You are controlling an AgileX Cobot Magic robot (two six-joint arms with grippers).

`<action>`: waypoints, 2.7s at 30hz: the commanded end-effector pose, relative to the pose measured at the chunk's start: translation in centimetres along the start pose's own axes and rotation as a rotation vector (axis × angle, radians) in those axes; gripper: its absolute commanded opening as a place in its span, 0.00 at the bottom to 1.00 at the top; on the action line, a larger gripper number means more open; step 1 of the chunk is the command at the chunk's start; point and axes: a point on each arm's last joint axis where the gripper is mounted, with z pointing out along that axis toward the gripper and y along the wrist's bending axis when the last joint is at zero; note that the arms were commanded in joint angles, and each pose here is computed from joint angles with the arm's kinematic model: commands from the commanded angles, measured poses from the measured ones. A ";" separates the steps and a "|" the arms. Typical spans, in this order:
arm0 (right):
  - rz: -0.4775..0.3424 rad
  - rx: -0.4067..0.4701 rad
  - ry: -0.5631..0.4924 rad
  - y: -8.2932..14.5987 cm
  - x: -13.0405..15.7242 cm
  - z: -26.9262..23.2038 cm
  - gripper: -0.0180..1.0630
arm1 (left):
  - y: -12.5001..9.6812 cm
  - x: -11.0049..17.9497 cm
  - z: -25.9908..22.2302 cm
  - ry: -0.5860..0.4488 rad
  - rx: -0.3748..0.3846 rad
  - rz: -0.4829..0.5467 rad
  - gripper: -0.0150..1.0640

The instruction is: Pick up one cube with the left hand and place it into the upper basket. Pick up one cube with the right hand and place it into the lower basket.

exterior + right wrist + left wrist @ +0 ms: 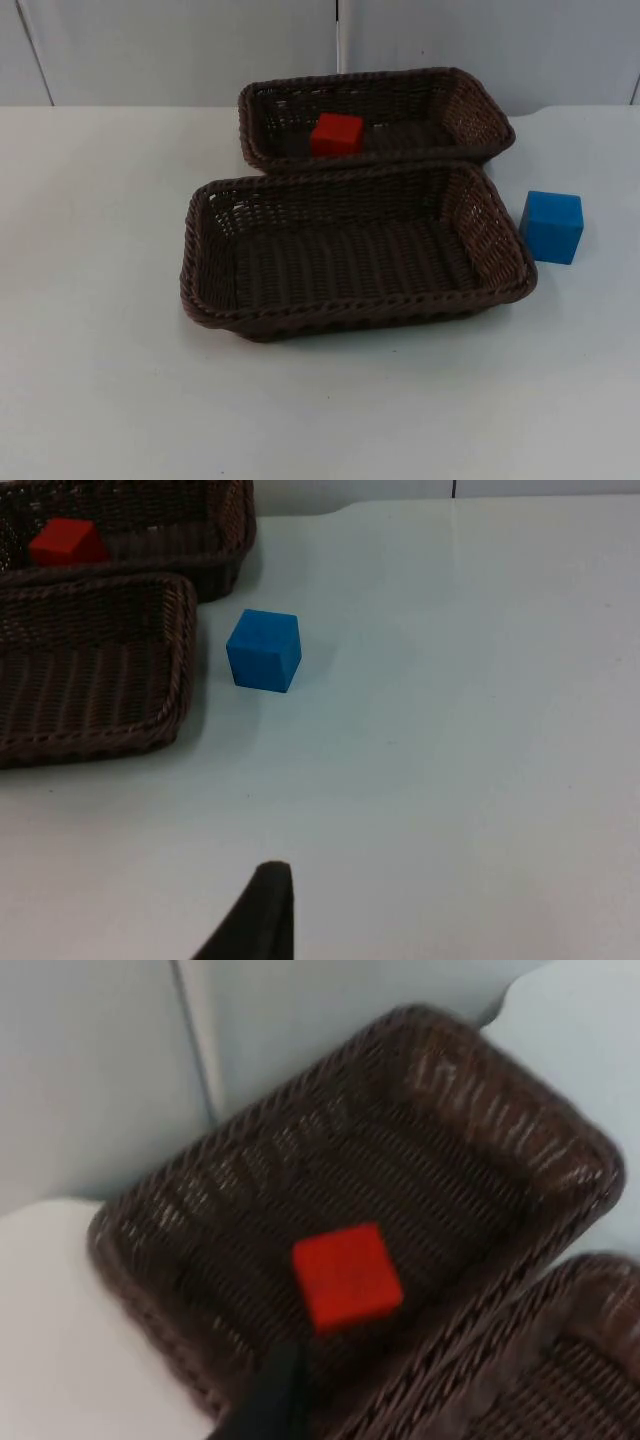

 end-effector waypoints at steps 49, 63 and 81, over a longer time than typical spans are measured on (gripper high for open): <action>-0.001 -0.002 -0.008 0.0 0.0 0.0 0.99 | -4.0 21.6 -26.8 -0.286 -0.164 -0.130 0.93; -0.001 -0.002 -0.006 0.0 0.0 0.0 0.99 | -4.6 23.7 -27.4 -0.326 -0.167 -0.139 0.93; -0.001 -0.002 -0.006 0.0 0.0 0.0 0.99 | -4.6 24.0 -27.3 -0.295 -0.165 -0.137 0.93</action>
